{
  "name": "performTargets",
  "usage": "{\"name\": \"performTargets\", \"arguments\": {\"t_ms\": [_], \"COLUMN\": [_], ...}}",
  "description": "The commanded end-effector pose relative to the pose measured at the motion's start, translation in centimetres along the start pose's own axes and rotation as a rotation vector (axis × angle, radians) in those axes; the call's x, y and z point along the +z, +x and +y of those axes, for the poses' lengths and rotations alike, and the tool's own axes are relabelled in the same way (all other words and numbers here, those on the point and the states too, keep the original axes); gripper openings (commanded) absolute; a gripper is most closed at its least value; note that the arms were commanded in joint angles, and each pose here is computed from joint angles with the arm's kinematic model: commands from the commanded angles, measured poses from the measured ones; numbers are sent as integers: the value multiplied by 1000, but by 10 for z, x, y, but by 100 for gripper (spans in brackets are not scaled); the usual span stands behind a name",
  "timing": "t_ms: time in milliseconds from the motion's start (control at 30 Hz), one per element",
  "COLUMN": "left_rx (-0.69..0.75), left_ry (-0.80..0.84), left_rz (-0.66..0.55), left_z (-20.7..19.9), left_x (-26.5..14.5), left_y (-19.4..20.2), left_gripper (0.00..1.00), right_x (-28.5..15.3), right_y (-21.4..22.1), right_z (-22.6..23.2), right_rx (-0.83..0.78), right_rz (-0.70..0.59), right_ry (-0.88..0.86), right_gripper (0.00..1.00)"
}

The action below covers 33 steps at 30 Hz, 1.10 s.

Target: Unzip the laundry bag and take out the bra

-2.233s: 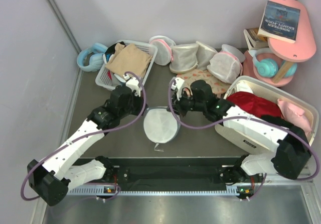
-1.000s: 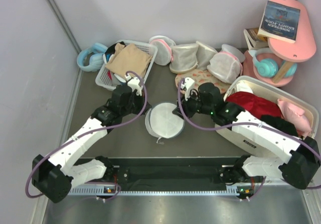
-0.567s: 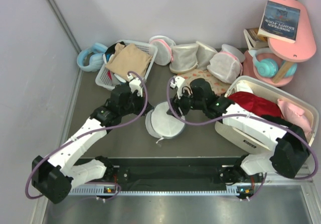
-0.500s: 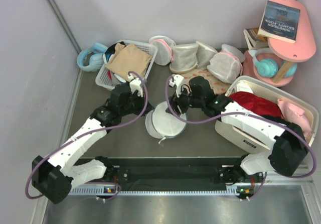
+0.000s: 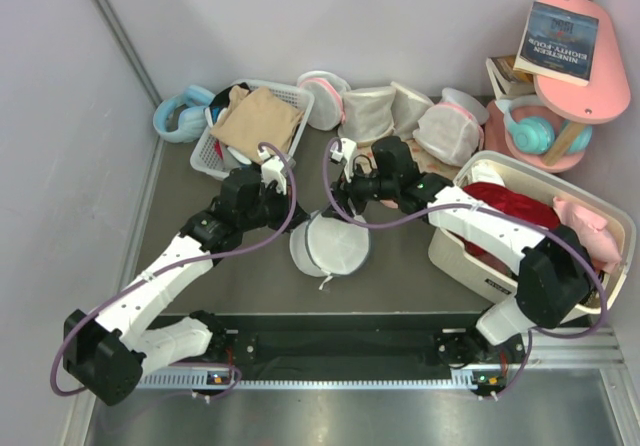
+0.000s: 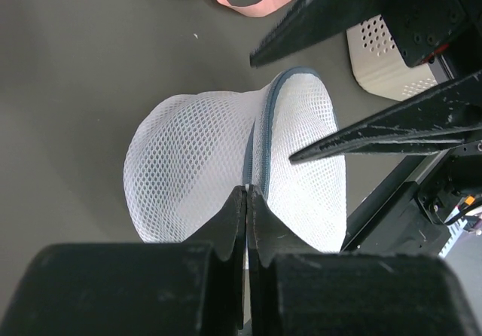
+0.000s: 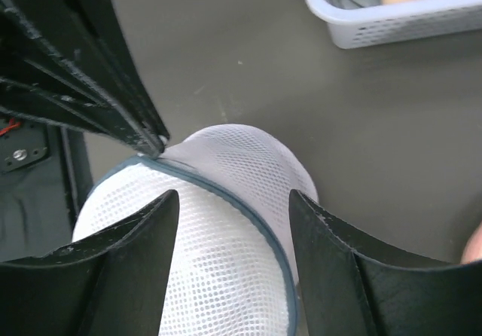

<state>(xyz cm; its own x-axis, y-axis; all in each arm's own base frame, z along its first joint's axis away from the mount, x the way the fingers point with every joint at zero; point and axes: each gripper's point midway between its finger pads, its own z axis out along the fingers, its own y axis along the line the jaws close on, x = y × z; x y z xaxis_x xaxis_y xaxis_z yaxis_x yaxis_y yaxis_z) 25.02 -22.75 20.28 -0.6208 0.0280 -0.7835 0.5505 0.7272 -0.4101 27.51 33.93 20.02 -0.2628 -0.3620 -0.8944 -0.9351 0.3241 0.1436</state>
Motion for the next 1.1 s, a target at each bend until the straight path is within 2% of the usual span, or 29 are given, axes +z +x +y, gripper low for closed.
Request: {"name": "performTargets", "arguments": {"t_ms": [0, 200, 300, 333, 433, 767, 867, 1067], "left_rx": [45, 43, 40, 38, 31, -75, -135, -239], "left_ry": [50, 49, 46, 42, 34, -166, -221, -229], "left_rz": [-80, -84, -79, -80, -81, -89, -111, -126], "left_z": [-13, -13, -12, -11, -10, 21, 28, 30], "left_x": [-1, -1, 0, 0, -1, -16, -24, -30], "left_y": [-28, -29, -27, -27, -26, -16, -13, 2], "left_gripper": [0, 0, 0, 0, 0, 0, 0, 0], "right_x": [0, 9, 11, 11, 12, -10, -21, -29], "right_y": [-27, -12, -9, -8, -6, 4, 7, 19], "right_z": [24, 32, 29, 27, 17, -50, -59, -66], "right_rx": [-41, 9, 15, 16, 21, 44, 40, 59], "right_rz": [-76, -15, 2, 8, 22, 36, 38, 81], "right_ry": [-182, -264, -259, -249, -190, 253, 340, 398], "right_gripper": [57, 42, 23, 12, 0, 0, 0, 0]}}
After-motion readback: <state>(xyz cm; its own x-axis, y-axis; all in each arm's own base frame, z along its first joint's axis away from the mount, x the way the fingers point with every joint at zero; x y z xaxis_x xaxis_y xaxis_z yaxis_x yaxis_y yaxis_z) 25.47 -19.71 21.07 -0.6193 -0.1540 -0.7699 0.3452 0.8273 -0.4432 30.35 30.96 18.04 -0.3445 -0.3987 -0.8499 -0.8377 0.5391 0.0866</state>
